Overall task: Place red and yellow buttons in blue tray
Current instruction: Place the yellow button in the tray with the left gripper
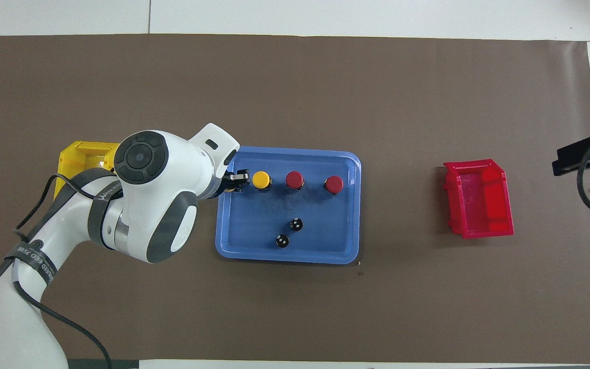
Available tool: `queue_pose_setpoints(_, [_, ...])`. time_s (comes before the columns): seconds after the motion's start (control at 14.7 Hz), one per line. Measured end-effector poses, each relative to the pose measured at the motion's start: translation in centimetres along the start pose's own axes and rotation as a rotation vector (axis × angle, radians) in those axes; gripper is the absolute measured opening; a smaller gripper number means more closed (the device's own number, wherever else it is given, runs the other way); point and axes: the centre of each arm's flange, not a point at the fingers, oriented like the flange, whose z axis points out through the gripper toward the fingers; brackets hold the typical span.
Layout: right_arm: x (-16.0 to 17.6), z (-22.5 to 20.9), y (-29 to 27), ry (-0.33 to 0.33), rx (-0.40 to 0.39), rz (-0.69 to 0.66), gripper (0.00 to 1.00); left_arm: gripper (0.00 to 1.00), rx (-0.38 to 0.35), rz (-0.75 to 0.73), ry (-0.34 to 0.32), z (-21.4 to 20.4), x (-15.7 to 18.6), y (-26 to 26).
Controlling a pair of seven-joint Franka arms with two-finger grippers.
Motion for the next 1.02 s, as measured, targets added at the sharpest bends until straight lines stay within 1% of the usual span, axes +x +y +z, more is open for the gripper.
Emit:
queue_pose_setpoints(0.41, [0.0, 0.3, -0.1, -0.006, 0.000, -0.004, 1.00, 0.41, 0.004, -0.017, 0.001, 1.6, 0.0, 0.5])
queue_pose_setpoints(0.48, [0.0, 0.3, -0.1, -0.006, 0.000, -0.004, 1.00, 0.49, 0.004, -0.017, 0.001, 1.7, 0.0, 0.6])
queue_pose_setpoints(0.54, [0.0, 0.3, 0.0, -0.005, 0.000, -0.004, 1.00, 0.59, 0.004, -0.019, 0.001, 1.7, -0.1, 0.6])
queue_pose_setpoints(0.61, [0.0, 0.3, 0.0, -0.005, 0.000, -0.003, 1.00, 0.71, 0.004, -0.020, 0.001, 1.6, 0.0, 0.6])
queue_pose_setpoints(0.68, [0.0, 0.3, 0.0, -0.005, 0.000, -0.002, 1.00, 0.78, 0.004, -0.023, 0.002, 1.6, 0.0, 0.5])
queue_pose_setpoints(0.89, [0.0, 0.3, 0.2, -0.004, 0.000, 0.001, 1.00, 0.79, 0.006, -0.031, 0.001, 1.3, 0.4, 0.2])
queue_pose_setpoints(1.02, [0.0, 0.3, 0.2, -0.004, 0.000, 0.000, 1.00, 0.81, 0.020, -0.032, -0.031, 0.0, 0.8, 0.3])
